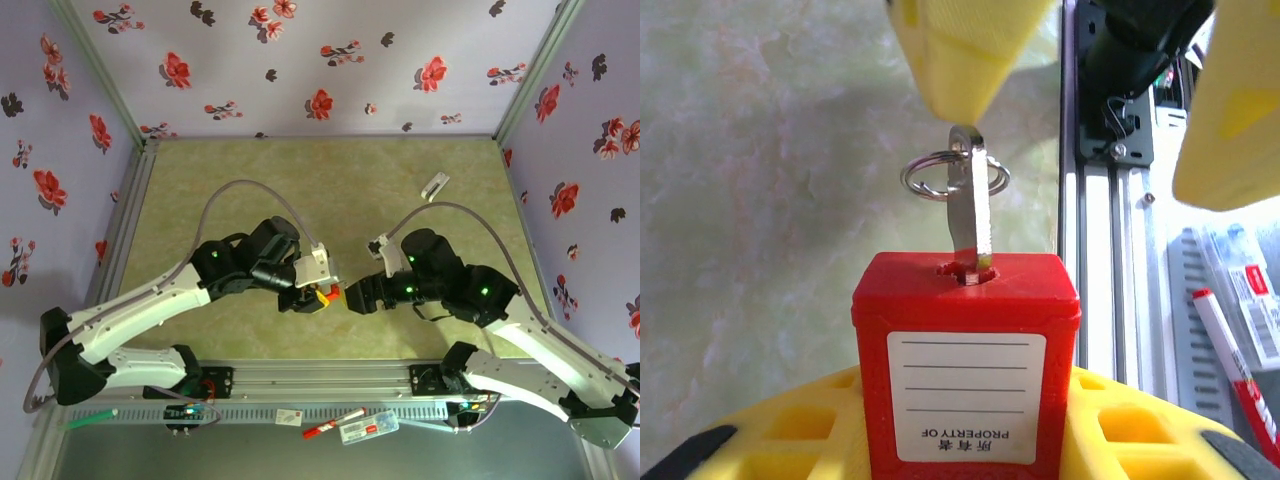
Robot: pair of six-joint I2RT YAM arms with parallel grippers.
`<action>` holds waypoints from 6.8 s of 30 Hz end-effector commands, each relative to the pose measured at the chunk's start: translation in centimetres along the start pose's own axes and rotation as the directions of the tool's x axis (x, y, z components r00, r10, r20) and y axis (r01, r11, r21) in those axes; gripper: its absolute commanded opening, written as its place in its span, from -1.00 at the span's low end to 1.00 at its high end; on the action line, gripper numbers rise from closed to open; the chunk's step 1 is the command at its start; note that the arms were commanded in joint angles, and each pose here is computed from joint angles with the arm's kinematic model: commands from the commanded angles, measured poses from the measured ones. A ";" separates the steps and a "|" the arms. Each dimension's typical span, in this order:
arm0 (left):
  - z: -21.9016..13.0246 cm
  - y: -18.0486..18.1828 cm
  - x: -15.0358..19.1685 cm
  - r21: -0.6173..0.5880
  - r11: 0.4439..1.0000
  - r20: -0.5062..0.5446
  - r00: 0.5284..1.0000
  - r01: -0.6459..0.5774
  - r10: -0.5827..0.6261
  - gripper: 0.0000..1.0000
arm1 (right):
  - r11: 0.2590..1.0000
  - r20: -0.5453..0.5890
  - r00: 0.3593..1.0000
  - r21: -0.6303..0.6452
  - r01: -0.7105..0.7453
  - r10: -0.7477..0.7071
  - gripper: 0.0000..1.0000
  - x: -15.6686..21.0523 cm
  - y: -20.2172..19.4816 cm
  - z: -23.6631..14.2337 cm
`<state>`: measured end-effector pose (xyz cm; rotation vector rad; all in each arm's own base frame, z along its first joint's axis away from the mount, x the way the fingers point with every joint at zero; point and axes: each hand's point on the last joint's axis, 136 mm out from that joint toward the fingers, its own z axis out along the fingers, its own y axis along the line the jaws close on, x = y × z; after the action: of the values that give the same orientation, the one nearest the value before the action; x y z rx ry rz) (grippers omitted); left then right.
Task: Unlock with the key
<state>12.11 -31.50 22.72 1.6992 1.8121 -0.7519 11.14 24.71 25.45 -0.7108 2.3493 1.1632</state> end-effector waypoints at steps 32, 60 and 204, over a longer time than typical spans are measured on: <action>-1.8 -0.1 -1.4 0.084 0.987 -0.051 0.989 -0.135 0.140 -1.00 | 0.685 0.203 0.685 -0.085 0.724 -0.699 0.60 -2.6 2.5 2.8; -1.6 -0.2 -2.0 0.104 0.984 -0.032 0.988 -0.146 0.150 -1.00 | 0.711 0.179 0.730 -0.165 0.683 -0.660 -0.28 -1.3 2.6 3.7; -12.5 10.2 3.6 -0.241 0.469 0.631 0.505 0.849 -0.589 0.93 | 0.511 0.288 0.894 0.856 -0.079 -0.344 -1.00 -7.5 -22.3 9.5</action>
<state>21.90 -20.46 29.43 0.2254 2.0754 -0.8286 30.89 21.83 8.89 -0.3676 2.1055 -0.1061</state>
